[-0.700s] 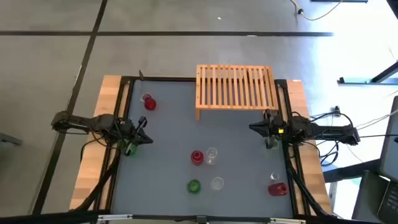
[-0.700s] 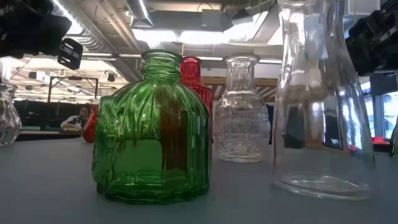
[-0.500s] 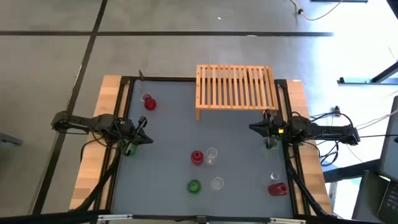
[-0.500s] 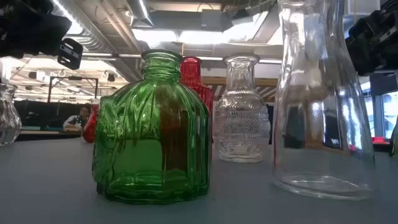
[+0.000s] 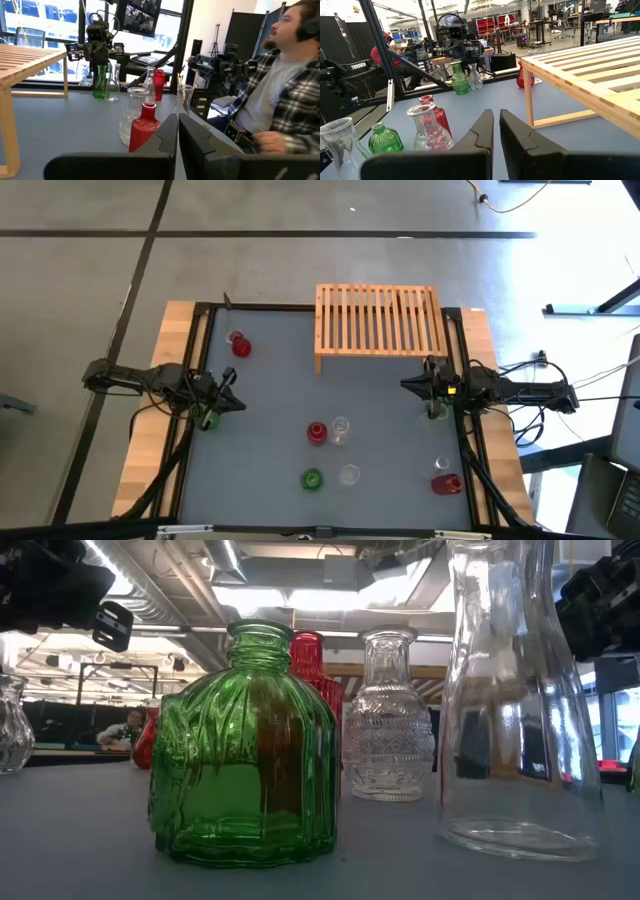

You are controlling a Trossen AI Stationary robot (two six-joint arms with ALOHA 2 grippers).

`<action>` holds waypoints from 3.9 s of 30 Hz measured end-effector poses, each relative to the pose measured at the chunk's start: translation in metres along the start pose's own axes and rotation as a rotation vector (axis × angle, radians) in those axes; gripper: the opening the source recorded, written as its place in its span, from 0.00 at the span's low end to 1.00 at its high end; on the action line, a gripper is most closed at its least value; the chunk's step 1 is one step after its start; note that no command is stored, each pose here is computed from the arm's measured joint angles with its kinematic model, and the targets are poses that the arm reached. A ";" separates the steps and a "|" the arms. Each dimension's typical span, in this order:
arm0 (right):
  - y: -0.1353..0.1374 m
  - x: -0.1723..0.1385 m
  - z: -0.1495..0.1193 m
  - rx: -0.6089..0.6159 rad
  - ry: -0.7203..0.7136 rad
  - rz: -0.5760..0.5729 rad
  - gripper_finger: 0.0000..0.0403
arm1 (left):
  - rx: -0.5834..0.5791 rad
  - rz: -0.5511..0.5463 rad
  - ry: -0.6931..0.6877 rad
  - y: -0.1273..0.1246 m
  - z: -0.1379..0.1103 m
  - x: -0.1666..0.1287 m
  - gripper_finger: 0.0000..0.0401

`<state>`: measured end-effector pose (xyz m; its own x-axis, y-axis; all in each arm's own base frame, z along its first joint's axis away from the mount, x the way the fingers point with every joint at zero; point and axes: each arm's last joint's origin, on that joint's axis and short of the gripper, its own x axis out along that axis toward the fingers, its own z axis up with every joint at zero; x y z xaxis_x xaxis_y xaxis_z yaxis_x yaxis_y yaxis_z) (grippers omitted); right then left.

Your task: Sort vases onto shelf

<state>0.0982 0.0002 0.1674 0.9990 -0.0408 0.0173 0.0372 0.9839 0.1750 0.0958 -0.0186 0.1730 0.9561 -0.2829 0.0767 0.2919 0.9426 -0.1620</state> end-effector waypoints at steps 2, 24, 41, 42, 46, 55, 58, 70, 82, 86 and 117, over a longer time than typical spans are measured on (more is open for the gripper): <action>0.000 0.000 0.000 0.000 -0.001 0.000 0.06 | 0.000 0.000 0.000 0.000 0.000 0.000 0.02; 0.000 0.000 0.000 0.000 0.000 0.000 0.06 | 0.000 0.000 0.000 0.000 0.000 0.000 0.02; 0.000 0.000 0.000 0.000 -0.004 0.000 0.06 | -0.007 0.384 -0.133 0.010 0.008 -0.003 0.02; 0.000 0.000 0.001 0.000 -0.007 0.001 0.06 | -0.008 0.387 -0.146 0.010 0.009 -0.003 0.02; 0.001 0.000 0.004 0.047 -0.042 0.008 0.06 | -0.013 0.376 -0.213 0.009 0.015 -0.003 0.02; 0.002 -0.002 0.020 0.171 -0.212 0.017 0.06 | 0.084 0.208 -0.352 0.001 0.036 -0.001 0.01; 0.003 -0.004 0.026 0.114 -0.276 0.024 0.06 | 0.102 0.239 -0.304 0.001 0.043 0.006 0.00; 0.003 -0.005 0.031 -0.200 -0.333 -0.059 0.06 | 0.156 0.319 -0.089 0.004 0.103 0.088 0.00; 0.009 -0.008 0.036 -0.174 -0.389 0.128 0.07 | 0.124 0.322 -0.004 0.011 0.129 0.179 0.01; 0.008 -0.007 0.036 -0.167 -0.381 0.119 0.13 | 0.121 0.314 0.071 0.014 0.125 0.205 0.08; 0.005 -0.006 0.034 -0.097 -0.361 0.034 0.62 | -0.073 0.298 0.723 0.015 0.106 0.302 0.55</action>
<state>0.0914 -0.0002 0.2016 0.9273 -0.0498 0.3709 0.0236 0.9969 0.0750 0.3864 -0.0715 0.2979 0.7672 -0.0889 -0.6352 -0.0027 0.9899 -0.1418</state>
